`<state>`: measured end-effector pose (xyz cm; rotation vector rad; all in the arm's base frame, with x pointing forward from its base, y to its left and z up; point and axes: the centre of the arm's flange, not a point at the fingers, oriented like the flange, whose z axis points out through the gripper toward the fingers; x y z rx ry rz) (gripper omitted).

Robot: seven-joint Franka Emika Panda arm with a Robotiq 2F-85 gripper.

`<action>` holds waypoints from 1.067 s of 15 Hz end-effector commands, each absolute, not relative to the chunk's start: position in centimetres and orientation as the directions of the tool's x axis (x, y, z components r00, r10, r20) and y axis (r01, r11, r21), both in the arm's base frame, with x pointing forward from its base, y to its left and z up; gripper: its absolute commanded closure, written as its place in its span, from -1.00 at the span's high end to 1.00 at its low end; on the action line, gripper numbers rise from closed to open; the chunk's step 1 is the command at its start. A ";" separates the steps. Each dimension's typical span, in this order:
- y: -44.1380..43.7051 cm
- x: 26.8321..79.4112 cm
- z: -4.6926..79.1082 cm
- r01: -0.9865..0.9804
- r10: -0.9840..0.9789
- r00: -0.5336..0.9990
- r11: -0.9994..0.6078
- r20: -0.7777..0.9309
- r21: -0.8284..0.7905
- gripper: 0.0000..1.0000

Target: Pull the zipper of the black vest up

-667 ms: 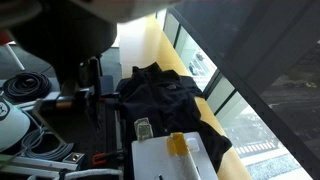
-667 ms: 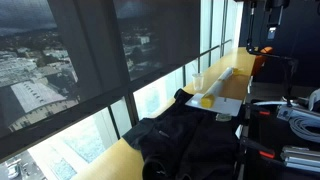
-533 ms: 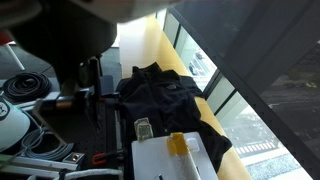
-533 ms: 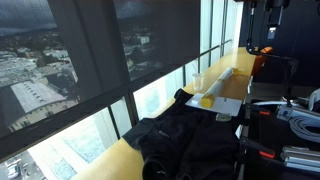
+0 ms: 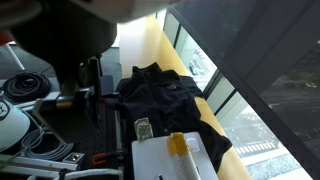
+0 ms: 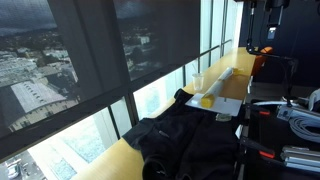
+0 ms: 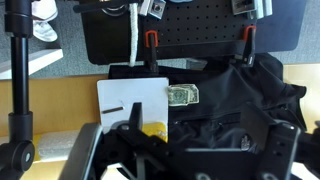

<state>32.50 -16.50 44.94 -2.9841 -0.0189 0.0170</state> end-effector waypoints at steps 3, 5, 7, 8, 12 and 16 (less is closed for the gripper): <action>-16.5 32.5 44.9 0.012 0.013 1.000 -0.988 -0.010 -0.157 1.00; -16.5 32.5 44.9 0.012 0.013 1.000 -0.988 -0.010 -0.157 1.00; -16.5 32.5 44.9 0.012 0.013 1.000 -0.988 -0.010 -0.157 1.00; -16.5 32.5 44.9 0.012 0.013 1.000 -0.988 -0.010 -0.157 1.00; -15.7 33.8 44.2 0.024 0.024 1.000 -0.988 0.002 -0.151 1.00; -14.0 36.8 42.3 0.046 0.042 0.999 -0.992 0.035 -0.117 1.00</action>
